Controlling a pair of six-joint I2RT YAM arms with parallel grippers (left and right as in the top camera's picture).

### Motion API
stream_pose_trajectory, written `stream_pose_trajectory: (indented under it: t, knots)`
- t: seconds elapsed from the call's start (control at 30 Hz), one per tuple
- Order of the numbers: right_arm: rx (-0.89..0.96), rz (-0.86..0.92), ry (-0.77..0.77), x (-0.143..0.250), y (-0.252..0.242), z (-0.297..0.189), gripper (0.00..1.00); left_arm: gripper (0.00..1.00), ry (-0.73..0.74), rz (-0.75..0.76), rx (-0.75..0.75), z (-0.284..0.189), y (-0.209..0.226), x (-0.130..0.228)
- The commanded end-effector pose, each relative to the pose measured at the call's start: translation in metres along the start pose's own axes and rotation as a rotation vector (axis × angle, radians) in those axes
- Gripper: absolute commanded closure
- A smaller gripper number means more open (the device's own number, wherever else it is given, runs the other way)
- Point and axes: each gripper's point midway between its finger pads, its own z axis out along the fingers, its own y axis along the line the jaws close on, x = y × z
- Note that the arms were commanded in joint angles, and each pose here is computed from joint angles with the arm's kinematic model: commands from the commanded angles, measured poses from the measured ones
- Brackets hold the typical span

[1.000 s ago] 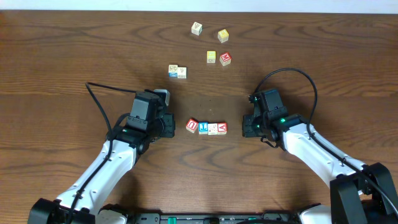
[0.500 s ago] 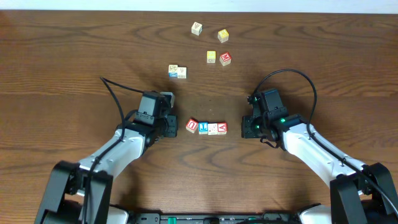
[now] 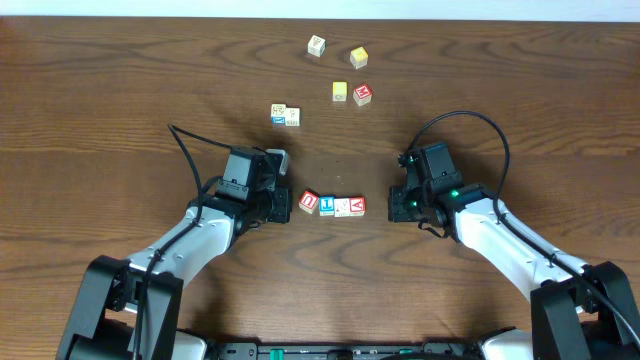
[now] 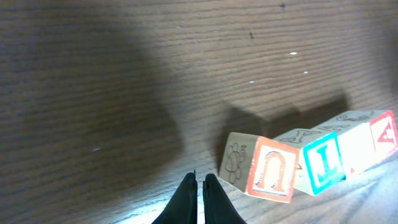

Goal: Lift 4 blocks

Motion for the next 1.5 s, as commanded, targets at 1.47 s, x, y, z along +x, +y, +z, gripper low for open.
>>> stream_pose_trajectory:
  t: [1.47]
  knots:
    - [0.003,0.022,0.018,0.004,-0.005,0.001,0.99,0.93,0.019,0.067,0.044,0.013,-0.016,0.007]
